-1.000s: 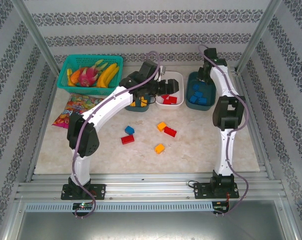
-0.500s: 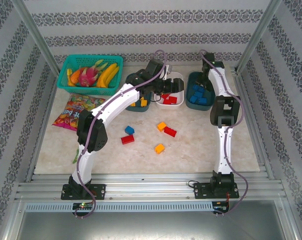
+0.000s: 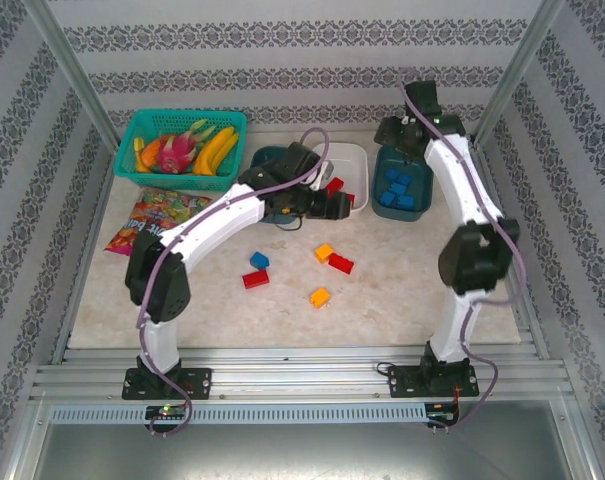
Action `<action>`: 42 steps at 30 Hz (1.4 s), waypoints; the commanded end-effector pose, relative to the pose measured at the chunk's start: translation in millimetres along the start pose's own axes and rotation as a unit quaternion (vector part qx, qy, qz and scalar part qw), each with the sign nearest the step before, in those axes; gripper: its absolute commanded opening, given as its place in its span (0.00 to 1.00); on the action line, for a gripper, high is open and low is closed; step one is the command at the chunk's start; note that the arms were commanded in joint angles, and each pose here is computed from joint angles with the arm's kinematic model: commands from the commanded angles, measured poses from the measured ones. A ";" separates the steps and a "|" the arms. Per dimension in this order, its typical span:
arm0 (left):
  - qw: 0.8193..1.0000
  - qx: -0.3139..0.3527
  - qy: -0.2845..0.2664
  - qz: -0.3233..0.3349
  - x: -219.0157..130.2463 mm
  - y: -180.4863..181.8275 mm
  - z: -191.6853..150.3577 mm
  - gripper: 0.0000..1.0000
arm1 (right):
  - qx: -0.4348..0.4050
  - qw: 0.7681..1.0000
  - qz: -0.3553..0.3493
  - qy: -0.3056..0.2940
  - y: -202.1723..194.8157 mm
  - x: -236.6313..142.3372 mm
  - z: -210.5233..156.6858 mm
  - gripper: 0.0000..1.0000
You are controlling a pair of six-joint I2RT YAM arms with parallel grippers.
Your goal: Sort the legos into containers by color
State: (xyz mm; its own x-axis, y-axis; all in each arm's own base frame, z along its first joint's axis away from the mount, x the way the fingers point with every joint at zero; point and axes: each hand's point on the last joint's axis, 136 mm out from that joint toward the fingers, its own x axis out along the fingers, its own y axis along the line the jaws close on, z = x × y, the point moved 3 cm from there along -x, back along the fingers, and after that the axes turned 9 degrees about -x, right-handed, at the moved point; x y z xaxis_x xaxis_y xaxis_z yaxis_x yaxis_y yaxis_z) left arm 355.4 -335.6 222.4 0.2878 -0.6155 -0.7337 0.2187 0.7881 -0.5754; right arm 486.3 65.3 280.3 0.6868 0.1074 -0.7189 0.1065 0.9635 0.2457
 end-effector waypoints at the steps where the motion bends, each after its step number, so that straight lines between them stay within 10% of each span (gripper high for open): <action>1: 0.995 0.072 0.047 0.043 -7.1 14.3 -45.0 0.82 | -0.013 0.998 0.063 -0.020 24.8 -34.7 -32.9 0.67; 17: 0.952 0.215 0.171 0.136 47.4 43.5 -159.2 0.83 | 0.131 0.965 0.118 0.192 -35.1 -139.4 -313.3 0.83; 25: 0.936 0.225 0.189 0.195 78.4 62.7 -170.0 0.80 | 0.153 0.964 0.115 0.184 -41.3 -148.9 -323.9 0.82; 34: 0.933 0.218 0.195 0.211 91.7 70.9 -177.1 0.46 | 0.149 0.967 0.118 0.173 -39.3 -151.3 -316.4 0.80; 42: 0.950 0.181 0.128 0.221 68.1 55.0 -140.4 0.39 | 0.128 0.959 0.215 0.133 -8.7 -153.1 -289.4 0.80</action>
State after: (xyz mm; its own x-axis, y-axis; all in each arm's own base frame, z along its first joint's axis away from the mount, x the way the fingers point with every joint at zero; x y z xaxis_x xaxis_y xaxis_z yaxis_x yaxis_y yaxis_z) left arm 243.3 -334.0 57.5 0.1277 -0.1450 -0.9811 0.5055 0.8606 -0.0614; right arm 158.2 94.1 172.2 0.4476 0.4712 -0.7600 0.1857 0.7824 0.5944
